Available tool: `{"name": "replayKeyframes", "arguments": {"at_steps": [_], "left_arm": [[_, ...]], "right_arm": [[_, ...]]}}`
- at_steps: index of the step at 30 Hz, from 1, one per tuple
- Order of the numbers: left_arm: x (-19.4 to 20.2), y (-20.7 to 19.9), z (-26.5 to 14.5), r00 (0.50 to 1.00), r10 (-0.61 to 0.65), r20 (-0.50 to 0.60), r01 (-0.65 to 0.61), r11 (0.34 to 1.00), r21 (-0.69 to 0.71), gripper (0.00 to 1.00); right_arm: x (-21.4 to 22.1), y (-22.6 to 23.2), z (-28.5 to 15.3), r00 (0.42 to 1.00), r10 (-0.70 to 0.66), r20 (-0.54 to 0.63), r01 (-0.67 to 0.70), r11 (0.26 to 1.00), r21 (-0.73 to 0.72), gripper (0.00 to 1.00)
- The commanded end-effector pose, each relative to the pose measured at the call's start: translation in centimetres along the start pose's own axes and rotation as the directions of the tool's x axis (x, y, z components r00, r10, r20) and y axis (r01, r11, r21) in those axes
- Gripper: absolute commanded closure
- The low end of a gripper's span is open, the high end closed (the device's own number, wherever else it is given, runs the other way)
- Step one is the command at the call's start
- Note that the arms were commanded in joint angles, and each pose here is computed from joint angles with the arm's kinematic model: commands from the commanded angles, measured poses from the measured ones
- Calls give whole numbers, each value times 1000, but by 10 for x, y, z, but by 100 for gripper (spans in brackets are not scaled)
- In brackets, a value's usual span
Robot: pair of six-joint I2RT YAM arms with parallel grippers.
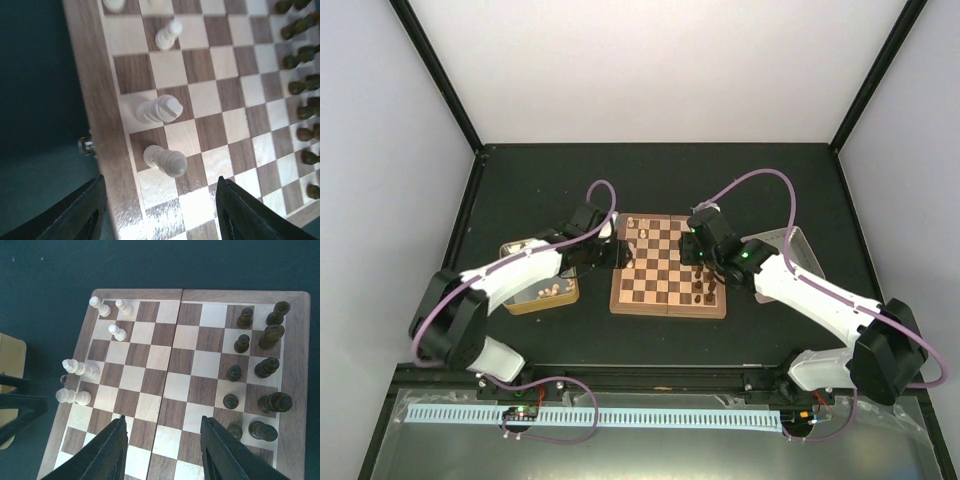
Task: Set up the chess pieces on the board
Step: Adjust the chess piece on the chessboard, then pick up the chess piece from the storage box.
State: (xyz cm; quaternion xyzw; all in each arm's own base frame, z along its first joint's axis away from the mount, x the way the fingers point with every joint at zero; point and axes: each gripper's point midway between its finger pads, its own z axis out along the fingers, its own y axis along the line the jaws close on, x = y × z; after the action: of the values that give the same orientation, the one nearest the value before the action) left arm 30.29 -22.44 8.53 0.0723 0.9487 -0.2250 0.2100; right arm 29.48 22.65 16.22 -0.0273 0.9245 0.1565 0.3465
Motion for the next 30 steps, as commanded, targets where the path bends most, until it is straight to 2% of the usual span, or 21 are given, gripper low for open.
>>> {"name": "replayKeyframes", "arguments": {"at_steps": [1, 4, 7, 11, 14, 19, 22, 30], "left_arm": [[-18, 6, -50, 991, -3, 130, 15, 996, -90, 38], [-21, 35, -80, 968, -75, 241, 122, 974, -189, 38], [-15, 75, -100, 924, -166, 344, 267, 925, -269, 44], [5, 123, -105, 874, -266, 406, 405, 861, -307, 53], [13, 141, -100, 864, -310, 396, 446, 836, -319, 55], [24, 167, -83, 867, -366, 339, 482, 789, -381, 48], [22, 176, -73, 868, -386, 312, 487, 781, -390, 44], [16, 198, -48, 881, -415, 229, 473, 761, -444, 43]], "right_arm": [[-10, 0, -9, 999, 23, 45, -22, 1000, -19, 59], [-8, 3, -9, 999, 22, 37, -21, 999, -36, 59], [-5, 6, -6, 1000, 17, 22, -16, 999, -46, 59], [-4, 9, -2, 1000, 9, 9, -9, 998, -60, 60], [-4, 11, -1, 1000, 5, 5, -5, 998, -63, 60], [-3, 13, 0, 1000, 3, -2, -3, 998, -69, 60], [-1, 12, 1, 1000, 3, -8, -4, 998, -68, 60], [-1, 11, -1, 1000, -5, -18, 4, 999, -55, 60]]}}
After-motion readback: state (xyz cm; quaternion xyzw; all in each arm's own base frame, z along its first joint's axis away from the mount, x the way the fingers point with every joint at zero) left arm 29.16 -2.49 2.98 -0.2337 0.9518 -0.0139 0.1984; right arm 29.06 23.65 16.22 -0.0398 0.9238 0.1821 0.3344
